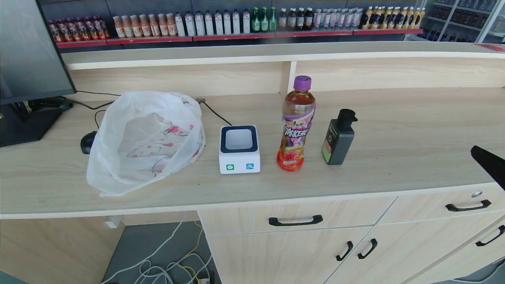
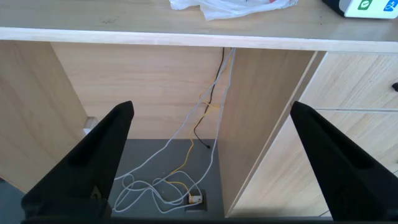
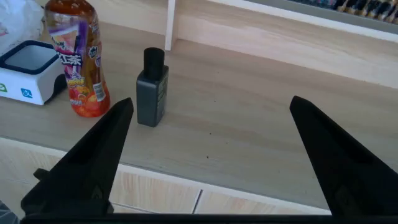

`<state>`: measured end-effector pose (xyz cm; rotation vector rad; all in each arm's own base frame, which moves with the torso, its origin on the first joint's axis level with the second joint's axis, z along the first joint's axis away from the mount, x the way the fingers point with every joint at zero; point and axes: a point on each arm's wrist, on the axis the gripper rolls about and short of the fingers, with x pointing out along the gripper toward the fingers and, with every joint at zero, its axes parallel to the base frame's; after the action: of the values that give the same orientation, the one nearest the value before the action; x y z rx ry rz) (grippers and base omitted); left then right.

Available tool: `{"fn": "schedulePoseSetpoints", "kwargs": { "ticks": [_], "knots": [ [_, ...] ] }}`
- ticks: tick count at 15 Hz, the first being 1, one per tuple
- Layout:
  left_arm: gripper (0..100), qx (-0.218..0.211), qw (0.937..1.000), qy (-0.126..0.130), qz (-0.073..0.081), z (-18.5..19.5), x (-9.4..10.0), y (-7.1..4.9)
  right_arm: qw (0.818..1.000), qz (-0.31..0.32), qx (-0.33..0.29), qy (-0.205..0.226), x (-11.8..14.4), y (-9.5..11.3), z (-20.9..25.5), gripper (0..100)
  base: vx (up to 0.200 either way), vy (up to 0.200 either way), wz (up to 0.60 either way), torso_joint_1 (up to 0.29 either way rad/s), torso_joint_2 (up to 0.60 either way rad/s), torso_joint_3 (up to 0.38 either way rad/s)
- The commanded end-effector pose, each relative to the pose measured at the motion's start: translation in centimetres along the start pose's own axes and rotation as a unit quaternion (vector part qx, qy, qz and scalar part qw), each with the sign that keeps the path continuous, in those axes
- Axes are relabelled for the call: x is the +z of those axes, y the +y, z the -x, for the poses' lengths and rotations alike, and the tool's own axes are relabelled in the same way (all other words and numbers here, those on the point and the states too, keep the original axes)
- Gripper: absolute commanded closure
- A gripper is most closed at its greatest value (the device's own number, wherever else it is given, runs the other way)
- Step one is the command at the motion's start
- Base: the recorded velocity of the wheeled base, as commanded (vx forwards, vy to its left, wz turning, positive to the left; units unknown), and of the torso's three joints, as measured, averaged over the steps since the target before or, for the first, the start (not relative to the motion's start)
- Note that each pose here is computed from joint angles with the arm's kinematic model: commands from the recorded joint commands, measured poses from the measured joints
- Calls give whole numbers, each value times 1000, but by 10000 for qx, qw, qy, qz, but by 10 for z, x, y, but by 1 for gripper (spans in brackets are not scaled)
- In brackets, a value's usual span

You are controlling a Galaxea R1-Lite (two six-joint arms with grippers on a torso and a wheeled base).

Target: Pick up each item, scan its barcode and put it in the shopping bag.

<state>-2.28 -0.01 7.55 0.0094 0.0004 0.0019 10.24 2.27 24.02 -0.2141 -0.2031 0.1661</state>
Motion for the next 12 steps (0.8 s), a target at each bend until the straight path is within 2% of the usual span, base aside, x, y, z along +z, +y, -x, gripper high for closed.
{"fn": "schedulePoseSetpoints", "kwargs": {
  "ticks": [1,9,12],
  "knots": [
    [0,-2,10000,-2,1,0,0,0,9987,53,383,325,-11,15,-31,0,0,0,0,0,0,0],
    [0,-2,10000,-2,1,0,0,0,9984,42,455,333,-17,26,-44,0,0,0,0,0,0,0],
    [0,-2,10000,-2,1,0,0,0,9995,-5,247,188,-17,33,-55,0,0,0,0,0,0,0]
  ]
}}
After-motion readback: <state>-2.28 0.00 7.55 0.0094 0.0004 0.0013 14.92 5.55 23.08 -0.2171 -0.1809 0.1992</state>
